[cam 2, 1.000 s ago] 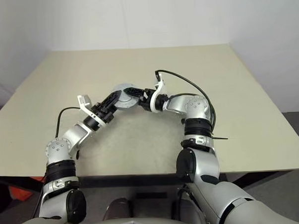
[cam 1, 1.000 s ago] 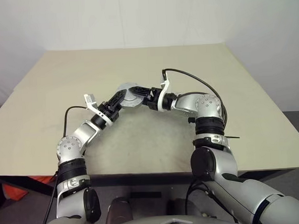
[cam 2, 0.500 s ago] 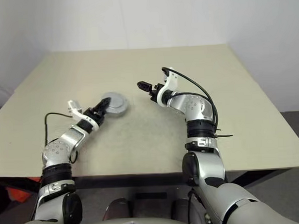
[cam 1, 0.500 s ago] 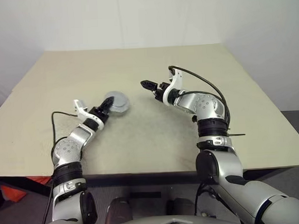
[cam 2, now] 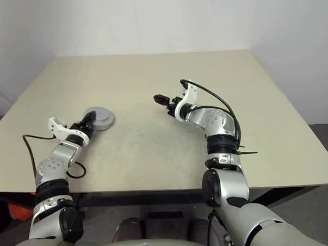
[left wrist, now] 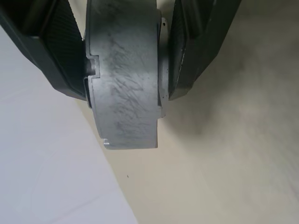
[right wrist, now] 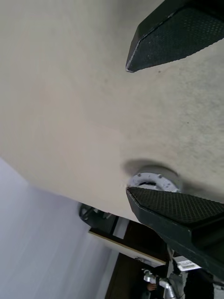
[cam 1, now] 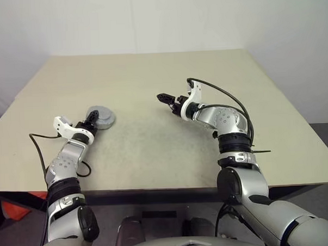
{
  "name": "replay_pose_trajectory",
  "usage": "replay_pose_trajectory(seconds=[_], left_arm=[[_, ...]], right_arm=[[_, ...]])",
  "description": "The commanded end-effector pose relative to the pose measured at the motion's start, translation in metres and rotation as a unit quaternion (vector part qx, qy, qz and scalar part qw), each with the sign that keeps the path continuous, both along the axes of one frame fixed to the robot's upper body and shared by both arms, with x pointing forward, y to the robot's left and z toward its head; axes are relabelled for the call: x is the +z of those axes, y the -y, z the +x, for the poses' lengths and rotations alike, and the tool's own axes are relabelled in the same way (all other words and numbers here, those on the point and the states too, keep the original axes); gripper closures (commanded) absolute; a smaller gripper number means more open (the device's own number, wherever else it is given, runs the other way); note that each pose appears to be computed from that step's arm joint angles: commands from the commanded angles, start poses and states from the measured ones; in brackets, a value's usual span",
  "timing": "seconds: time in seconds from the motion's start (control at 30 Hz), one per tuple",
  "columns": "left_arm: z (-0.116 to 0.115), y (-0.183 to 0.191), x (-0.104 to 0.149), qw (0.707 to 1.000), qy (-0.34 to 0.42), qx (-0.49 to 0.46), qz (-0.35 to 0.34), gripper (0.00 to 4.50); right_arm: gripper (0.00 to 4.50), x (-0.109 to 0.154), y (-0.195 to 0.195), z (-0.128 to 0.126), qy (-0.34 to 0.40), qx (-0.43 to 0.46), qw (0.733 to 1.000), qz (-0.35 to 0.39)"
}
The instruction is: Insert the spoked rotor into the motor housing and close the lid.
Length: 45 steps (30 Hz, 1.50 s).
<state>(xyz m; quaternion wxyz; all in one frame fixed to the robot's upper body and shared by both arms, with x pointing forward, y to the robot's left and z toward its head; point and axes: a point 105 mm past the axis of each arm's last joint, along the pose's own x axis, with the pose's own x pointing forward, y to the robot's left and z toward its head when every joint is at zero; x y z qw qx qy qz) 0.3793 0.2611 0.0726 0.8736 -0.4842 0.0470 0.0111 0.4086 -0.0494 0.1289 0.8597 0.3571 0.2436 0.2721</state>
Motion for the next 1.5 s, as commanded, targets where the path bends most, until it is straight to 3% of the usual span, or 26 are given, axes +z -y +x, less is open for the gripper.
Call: replay_pose_trajectory(seconds=[0.03,0.17,0.37,0.5,0.67,0.8,0.97,1.17,1.5], left_arm=[[0.003,-0.028,0.029,0.997,0.045,0.047,0.034,1.38],[0.002,-0.044,0.032,0.996,0.041,0.067,0.044,0.03],[0.001,-0.067,0.045,0.992,0.053,0.098,0.066,0.03],[0.004,-0.06,0.065,0.983,0.086,0.089,0.135,0.03],[0.011,-0.018,0.091,0.952,0.157,0.045,0.26,0.03],[0.006,0.06,0.101,0.9,0.233,-0.107,0.353,0.03],[-0.015,0.124,0.068,0.828,0.245,-0.269,0.427,0.03],[-0.022,0.147,0.037,0.781,0.235,-0.325,0.478,0.03],[-0.02,0.145,0.031,0.772,0.231,-0.333,0.489,0.03]], right_arm=[[0.41,0.015,-0.003,0.003,0.022,0.004,1.0,0.01],[0.41,0.014,-0.004,0.003,0.019,0.007,1.0,0.009],[0.41,0.012,-0.005,0.002,0.019,0.012,1.0,0.003],[0.41,0.017,-0.003,0.003,0.077,0.009,0.996,-0.035],[0.41,0.022,0.012,0.003,0.224,-0.01,0.96,-0.169],[0.41,0.018,0.041,-0.007,0.295,0.026,0.924,-0.243],[0.41,0.01,0.076,-0.018,0.302,0.053,0.908,-0.285],[0.41,-0.012,0.104,-0.024,0.283,0.075,0.887,-0.358],[0.41,-0.024,0.099,-0.034,0.28,0.113,0.878,-0.37]])
